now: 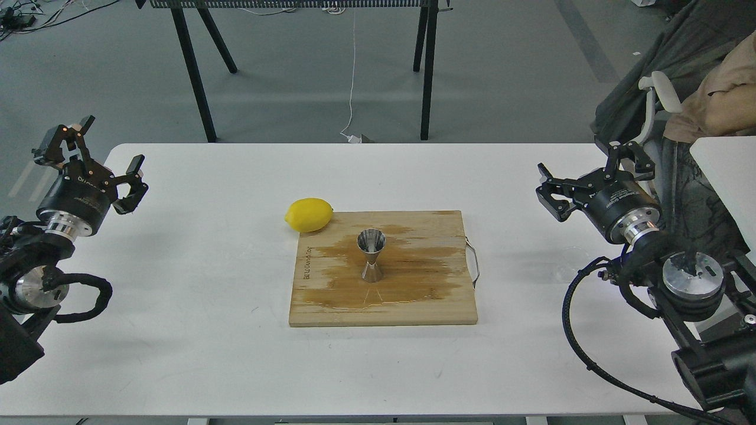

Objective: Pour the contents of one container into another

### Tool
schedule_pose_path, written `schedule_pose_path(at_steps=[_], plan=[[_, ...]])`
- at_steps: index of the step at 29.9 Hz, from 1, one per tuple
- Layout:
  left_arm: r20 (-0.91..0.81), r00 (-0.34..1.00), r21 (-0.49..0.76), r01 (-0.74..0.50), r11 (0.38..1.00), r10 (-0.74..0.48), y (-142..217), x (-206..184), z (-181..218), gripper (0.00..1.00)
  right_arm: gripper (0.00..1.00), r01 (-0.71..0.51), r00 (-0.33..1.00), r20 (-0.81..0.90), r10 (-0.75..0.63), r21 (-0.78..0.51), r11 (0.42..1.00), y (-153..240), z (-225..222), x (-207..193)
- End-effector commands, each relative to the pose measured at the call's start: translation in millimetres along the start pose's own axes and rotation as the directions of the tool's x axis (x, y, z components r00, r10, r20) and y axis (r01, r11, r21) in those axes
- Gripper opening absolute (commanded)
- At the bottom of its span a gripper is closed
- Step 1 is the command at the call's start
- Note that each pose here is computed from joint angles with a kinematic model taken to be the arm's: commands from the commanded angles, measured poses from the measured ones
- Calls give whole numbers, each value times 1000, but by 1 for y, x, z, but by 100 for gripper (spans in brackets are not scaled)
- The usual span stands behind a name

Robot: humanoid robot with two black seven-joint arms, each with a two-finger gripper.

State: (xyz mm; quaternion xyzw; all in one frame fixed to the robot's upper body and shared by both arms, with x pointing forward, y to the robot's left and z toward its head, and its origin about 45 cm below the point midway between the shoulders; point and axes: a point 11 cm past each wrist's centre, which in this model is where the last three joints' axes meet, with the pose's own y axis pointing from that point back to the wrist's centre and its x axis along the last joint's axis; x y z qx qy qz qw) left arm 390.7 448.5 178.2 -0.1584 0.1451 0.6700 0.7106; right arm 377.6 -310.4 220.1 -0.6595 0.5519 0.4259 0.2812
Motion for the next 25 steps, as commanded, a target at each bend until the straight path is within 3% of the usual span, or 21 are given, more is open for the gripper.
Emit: schedule_pose_path(at_steps=[1, 4, 8, 25], plan=[[5, 1000, -2, -2, 1000, 2, 0, 1, 2, 99, 99, 152, 987, -59, -151, 6, 988, -6, -11, -8], [9, 1000, 4, 0, 1000, 0, 1, 2, 1, 99, 99, 308, 949, -77, -306, 15, 951, -2, -17, -8], [11, 1000, 22, 7, 1000, -7, 1, -1, -5, 99, 99, 254, 965, -70, -252, 34, 966, -1, -22, 16], [2, 1000, 25, 12, 1000, -12, 0, -4, -9, 99, 99, 221, 975, -37, -219, 88, 971, -2, -25, 28]])
